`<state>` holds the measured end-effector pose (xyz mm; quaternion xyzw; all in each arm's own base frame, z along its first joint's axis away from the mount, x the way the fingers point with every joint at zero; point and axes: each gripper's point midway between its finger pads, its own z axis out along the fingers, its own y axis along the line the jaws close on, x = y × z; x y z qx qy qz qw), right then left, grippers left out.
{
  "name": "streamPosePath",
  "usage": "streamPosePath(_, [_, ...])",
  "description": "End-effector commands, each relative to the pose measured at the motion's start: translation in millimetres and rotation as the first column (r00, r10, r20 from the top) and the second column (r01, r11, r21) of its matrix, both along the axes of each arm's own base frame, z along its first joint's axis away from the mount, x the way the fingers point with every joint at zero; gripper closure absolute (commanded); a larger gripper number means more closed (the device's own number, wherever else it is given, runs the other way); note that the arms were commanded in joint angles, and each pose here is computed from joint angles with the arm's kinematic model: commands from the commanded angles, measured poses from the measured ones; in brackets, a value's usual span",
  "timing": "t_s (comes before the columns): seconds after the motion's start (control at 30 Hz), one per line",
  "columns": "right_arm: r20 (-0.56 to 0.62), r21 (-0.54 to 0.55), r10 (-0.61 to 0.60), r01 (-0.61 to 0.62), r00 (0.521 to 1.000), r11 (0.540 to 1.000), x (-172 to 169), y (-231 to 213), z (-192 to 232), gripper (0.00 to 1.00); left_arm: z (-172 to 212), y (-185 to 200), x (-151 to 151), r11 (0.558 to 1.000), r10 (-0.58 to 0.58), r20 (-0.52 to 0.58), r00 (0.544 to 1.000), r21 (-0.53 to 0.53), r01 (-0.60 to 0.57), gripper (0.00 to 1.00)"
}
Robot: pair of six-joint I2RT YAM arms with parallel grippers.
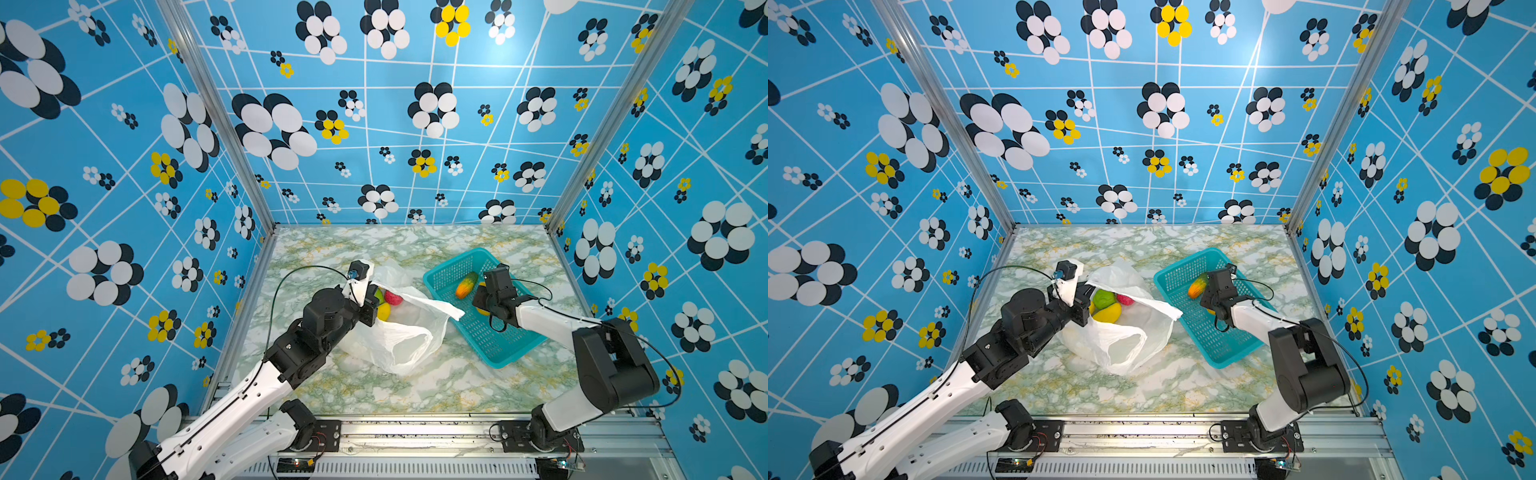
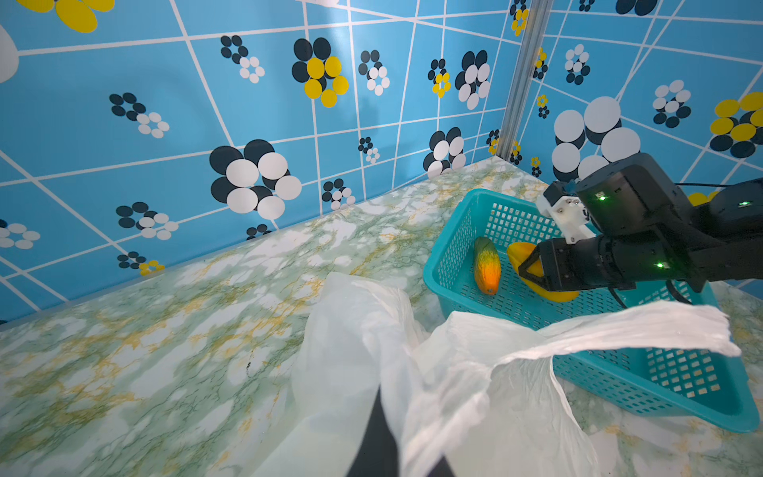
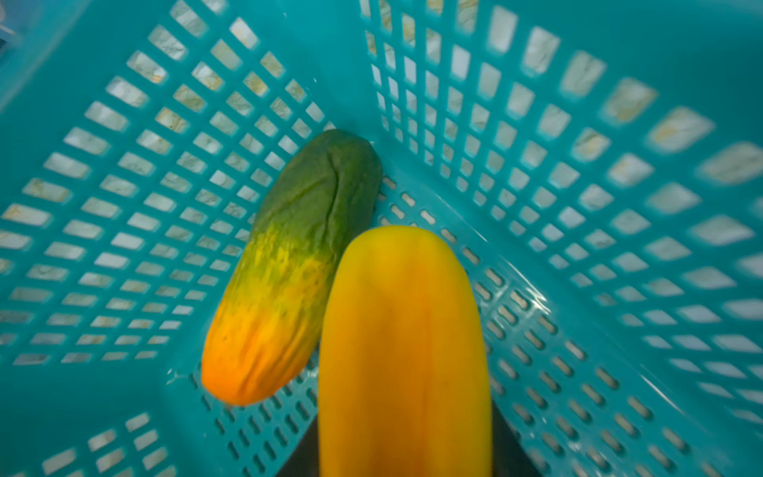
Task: Untie the knot of the plastic bag and take out the fruit
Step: 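Carry the papaya over the teal basket with the right gripper and release it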
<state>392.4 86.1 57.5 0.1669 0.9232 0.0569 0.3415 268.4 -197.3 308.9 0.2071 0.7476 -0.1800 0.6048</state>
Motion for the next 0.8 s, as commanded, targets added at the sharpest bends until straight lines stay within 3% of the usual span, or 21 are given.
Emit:
streamPosePath(0.0, [0.025, 0.066, -0.006, 0.005, 1.000, 0.998, 22.4, 9.4, -2.2, 0.66, -7.6, -3.2, -2.0, 1.000, -0.018, 0.006, 1.000, 0.013, 0.018, 1.00])
streamPosePath(0.13, [0.005, 0.054, -0.016, 0.016, 1.000, 0.998, 27.2, 7.1, -11.5, 0.59, -10.3, -6.0, -0.2, 0.999, -0.023, -0.006, 1.000, 0.025, 0.023, 1.00])
streamPosePath(0.37, [0.011, 0.044, -0.038, 0.037, 0.999, 0.998, 19.8, -0.9, -9.3, 0.24, -7.7, -5.7, -1.9, 1.000, -0.027, -0.005, 1.000, 0.017, 0.027, 1.00])
streamPosePath(0.47, [0.048, 0.051, -0.036, 0.034, 0.998, 0.998, 14.4, -3.3, 5.7, 0.16, -6.1, -3.8, -3.4, 1.000, -0.024, -0.004, 1.000, 0.012, 0.024, 1.00])
streamPosePath(0.77, [0.209, 0.084, 0.022, -0.041, 0.978, 0.996, -26.7, -4.2, 81.9, 0.15, -3.4, -1.9, -3.0, 1.000, -0.014, 0.007, 1.000, 0.008, 0.014, 1.00])
